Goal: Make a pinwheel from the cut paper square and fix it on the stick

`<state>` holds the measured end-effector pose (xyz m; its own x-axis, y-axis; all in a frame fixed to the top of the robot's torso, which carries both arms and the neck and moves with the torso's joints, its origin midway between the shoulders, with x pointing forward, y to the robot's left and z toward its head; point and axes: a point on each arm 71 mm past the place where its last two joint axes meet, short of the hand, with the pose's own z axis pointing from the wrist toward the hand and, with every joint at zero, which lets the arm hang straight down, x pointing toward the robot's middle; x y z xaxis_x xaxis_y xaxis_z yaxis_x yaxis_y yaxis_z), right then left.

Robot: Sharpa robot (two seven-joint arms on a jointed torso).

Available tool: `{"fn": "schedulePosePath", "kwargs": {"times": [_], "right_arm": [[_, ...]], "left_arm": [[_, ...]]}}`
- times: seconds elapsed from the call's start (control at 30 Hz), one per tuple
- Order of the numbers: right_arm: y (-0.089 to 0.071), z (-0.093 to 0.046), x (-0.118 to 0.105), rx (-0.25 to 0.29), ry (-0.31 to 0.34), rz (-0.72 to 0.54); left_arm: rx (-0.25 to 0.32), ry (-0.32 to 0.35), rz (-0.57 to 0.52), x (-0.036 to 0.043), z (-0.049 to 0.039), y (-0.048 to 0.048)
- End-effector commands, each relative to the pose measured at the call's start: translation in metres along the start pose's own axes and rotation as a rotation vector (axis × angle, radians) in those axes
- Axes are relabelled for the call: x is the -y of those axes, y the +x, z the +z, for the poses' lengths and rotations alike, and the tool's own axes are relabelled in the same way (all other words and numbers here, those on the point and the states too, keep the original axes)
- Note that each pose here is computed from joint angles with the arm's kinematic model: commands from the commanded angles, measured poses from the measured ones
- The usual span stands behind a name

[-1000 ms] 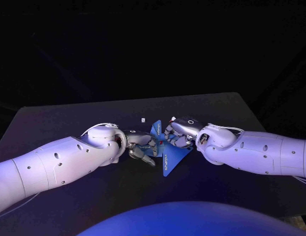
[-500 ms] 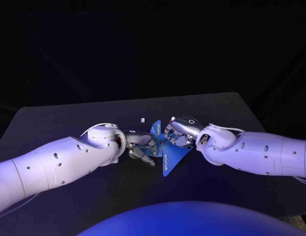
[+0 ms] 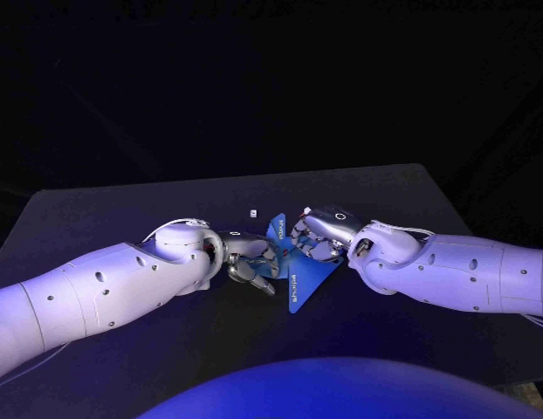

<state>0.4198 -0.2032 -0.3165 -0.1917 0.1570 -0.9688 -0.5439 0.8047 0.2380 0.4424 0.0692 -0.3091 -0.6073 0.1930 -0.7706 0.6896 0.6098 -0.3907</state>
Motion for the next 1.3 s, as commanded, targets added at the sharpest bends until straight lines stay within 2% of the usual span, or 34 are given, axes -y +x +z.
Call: {"fn": "schedulePosePath", "kwargs": {"times": [0.03, 0.43, 0.87, 1.3], "right_arm": [[0.003, -0.001, -0.003, -0.029, -0.017, -0.003], [0.007, 0.000, -0.002, -0.060, -0.010, -0.006], [0.013, 0.000, 0.006, -0.090, 0.042, 0.007], [0.012, -0.007, 0.012, -0.092, 0.078, 0.023]], "left_arm": [[-0.038, -0.027, 0.000, -0.0036, -0.0004, 0.0049], [-0.037, -0.026, 0.000, -0.0033, -0.0002, 0.0048], [-0.038, -0.027, 0.000, -0.0034, -0.0003, 0.0049], [-0.039, -0.027, 0.000, -0.0036, -0.0006, 0.0051]]}}
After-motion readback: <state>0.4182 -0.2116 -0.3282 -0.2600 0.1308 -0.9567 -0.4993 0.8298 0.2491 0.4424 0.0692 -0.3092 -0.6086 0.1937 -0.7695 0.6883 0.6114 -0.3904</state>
